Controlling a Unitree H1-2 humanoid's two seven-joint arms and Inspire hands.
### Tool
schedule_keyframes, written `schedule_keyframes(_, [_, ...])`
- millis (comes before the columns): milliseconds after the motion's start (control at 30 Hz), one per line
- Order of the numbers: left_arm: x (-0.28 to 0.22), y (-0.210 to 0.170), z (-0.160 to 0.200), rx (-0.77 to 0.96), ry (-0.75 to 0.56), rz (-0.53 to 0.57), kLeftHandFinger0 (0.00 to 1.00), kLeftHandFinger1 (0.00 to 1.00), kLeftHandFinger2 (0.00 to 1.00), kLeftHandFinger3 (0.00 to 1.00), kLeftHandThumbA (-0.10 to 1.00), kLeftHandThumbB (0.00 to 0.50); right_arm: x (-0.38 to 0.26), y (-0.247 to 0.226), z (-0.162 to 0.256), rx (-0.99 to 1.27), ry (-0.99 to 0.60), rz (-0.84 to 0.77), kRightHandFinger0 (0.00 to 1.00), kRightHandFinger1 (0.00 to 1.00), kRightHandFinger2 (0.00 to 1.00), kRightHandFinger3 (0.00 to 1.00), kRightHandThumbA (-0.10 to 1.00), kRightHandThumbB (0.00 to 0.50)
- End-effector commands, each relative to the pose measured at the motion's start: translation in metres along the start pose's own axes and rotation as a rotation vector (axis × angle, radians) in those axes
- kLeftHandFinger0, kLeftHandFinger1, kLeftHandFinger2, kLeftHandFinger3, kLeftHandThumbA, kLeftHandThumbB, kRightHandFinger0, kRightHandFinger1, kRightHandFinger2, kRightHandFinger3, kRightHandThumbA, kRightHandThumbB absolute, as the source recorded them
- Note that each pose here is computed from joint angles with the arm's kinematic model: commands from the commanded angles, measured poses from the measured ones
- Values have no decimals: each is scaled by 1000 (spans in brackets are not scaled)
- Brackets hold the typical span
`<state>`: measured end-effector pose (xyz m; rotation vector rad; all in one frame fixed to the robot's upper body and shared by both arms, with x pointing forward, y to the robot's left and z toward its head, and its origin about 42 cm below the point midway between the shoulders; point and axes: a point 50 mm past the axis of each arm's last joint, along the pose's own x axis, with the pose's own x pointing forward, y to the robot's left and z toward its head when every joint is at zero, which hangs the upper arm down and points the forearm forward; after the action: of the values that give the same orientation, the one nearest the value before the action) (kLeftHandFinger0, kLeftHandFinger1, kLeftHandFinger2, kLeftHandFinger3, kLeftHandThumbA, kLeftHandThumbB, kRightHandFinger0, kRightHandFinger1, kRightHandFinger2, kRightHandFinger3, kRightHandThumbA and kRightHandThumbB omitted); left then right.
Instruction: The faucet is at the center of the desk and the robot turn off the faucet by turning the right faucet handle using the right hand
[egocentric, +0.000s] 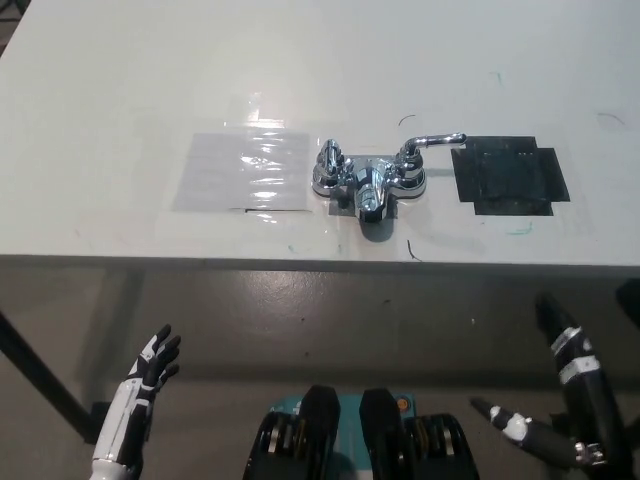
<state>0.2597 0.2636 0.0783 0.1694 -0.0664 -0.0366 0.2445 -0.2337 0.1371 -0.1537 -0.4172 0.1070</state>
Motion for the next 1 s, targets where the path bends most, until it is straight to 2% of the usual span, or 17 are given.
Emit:
schedule_keyframes(0, [4,2,14,27,-93,-23,1000,1000,1000,1000,1000,380,28,-16,78,-27,-214,120,1000,1000,1000,1000,1000,419])
schedule_keyframes(100, [3,2,14,22,-89,-18,1000,1000,1000,1000,1000,376,51,-22,97,13,-271,122,1000,1000,1000,1000,1000,412])
schedule_keyframes(133, [3,2,13,15,-87,-16,1000,1000,1000,1000,1000,373,65,-26,100,94,-282,139,1000,1000,1000,1000,1000,404])
schedule_keyframes(200, [2,2,13,12,-85,-19,1000,1000,1000,1000,1000,373,81,-32,99,117,-286,151,1000,1000,1000,1000,1000,389])
schedule_keyframes(233, [0,2,12,8,-83,-21,1000,1000,1000,1000,1000,372,90,-36,99,159,-271,155,1000,1000,1000,1000,1000,404])
schedule_keyframes(267, [1,1,12,4,-80,-19,1000,1000,1000,1000,1000,380,104,-41,101,189,-268,170,1000,1000,1000,1000,1000,385])
schedule_keyframes(367, [3,0,13,2,-84,-22,1000,1000,1000,1000,998,377,140,-49,105,117,-274,140,1000,1000,1000,1000,1000,322])
schedule_keyframes(433, [3,1,12,16,-87,-26,1000,1000,1000,1000,1000,367,156,-50,106,94,-260,137,1000,1000,1000,1000,1000,311])
schedule_keyframes(633, [3,-1,12,20,-77,-26,1000,1000,1000,1000,1000,388,224,-52,101,30,-161,182,1000,1000,1000,1000,1000,285])
schedule_keyframes(733, [3,-2,12,18,-73,-29,1000,1000,1000,1000,1000,382,260,-50,96,11,-101,220,1000,1000,1000,1000,1000,264])
schedule_keyframes(867, [3,0,13,19,-75,-30,1000,1000,1000,1000,1000,393,287,-50,88,16,-57,252,1000,1000,1000,1000,1000,286])
schedule_keyframes(967, [4,0,13,17,-79,-29,1000,1000,1000,1000,1000,391,309,-50,83,2,-8,258,1000,1000,1000,1000,1000,355])
